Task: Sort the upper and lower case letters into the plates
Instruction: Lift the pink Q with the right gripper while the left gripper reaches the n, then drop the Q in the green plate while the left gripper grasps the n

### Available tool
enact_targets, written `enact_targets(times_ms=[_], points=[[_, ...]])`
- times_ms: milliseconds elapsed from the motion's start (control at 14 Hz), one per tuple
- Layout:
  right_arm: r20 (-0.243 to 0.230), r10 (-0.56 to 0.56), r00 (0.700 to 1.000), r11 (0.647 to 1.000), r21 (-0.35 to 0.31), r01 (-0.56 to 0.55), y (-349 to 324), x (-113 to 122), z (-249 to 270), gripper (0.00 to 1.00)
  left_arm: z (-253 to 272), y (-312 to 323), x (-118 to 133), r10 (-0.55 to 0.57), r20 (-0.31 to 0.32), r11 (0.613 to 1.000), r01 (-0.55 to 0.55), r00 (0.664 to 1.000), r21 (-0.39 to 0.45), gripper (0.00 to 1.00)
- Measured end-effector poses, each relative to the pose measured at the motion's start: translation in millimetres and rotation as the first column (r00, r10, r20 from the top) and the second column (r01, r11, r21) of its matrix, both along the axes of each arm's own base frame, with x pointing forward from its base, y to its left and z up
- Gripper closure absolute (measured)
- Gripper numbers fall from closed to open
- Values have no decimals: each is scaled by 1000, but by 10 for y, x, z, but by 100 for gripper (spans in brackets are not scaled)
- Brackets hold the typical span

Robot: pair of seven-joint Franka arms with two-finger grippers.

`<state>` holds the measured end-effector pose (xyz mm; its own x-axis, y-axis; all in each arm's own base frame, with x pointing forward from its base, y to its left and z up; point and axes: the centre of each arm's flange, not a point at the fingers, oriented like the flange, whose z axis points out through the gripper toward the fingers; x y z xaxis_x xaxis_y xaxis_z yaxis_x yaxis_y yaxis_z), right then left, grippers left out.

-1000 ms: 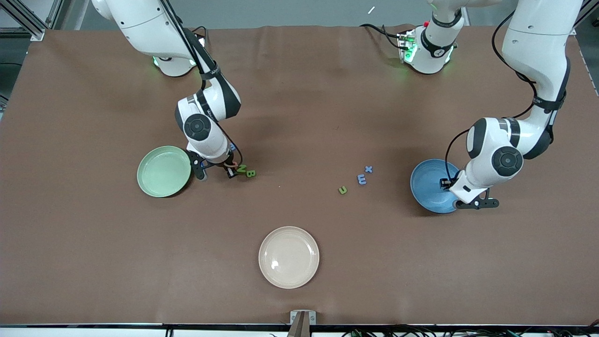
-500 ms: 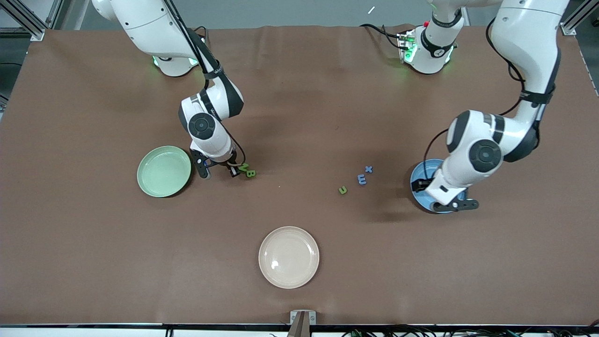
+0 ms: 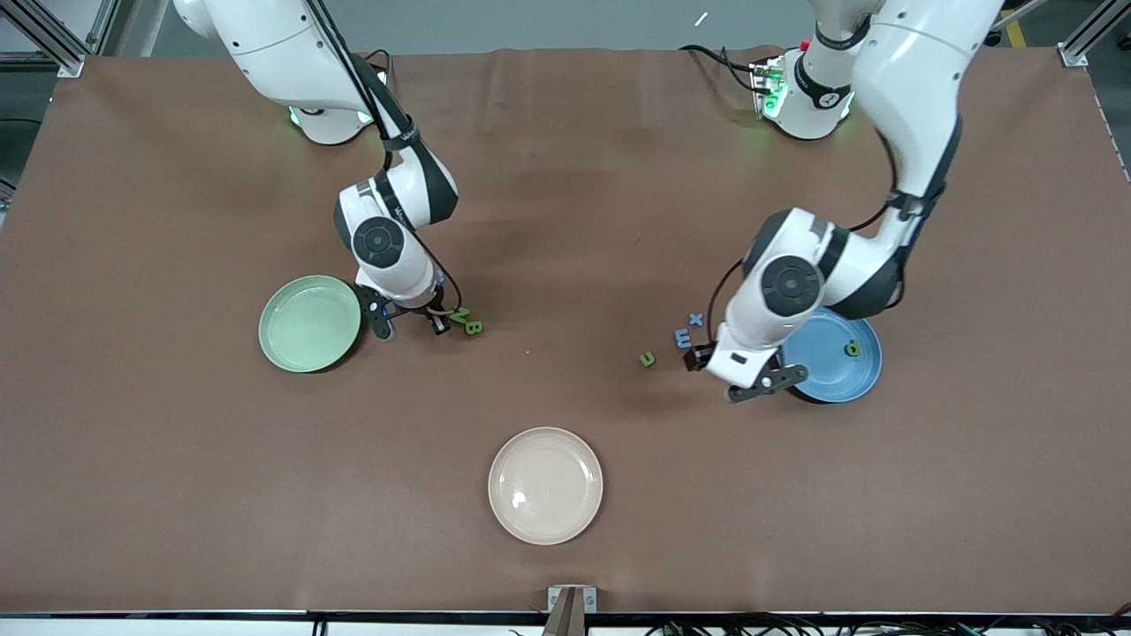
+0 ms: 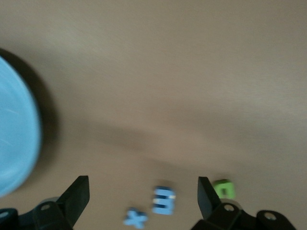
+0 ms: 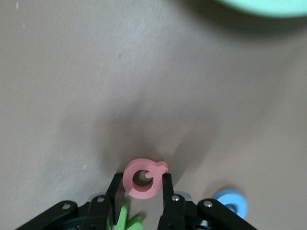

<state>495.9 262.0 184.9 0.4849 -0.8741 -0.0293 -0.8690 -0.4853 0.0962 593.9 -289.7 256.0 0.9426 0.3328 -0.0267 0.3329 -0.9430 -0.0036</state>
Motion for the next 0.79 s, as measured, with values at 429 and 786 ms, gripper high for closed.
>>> enact_targets(times_ms=[429, 786], points=[[-50, 159, 986, 986, 51, -156, -1130, 401, 659, 64, -390, -735, -164, 138, -31, 990, -138, 990, -3, 0], [-62, 243, 968, 969, 67, -239, -1398, 124, 458, 64, -553, -851, -233, 160, -44, 987, -160, 986, 1, 2]])
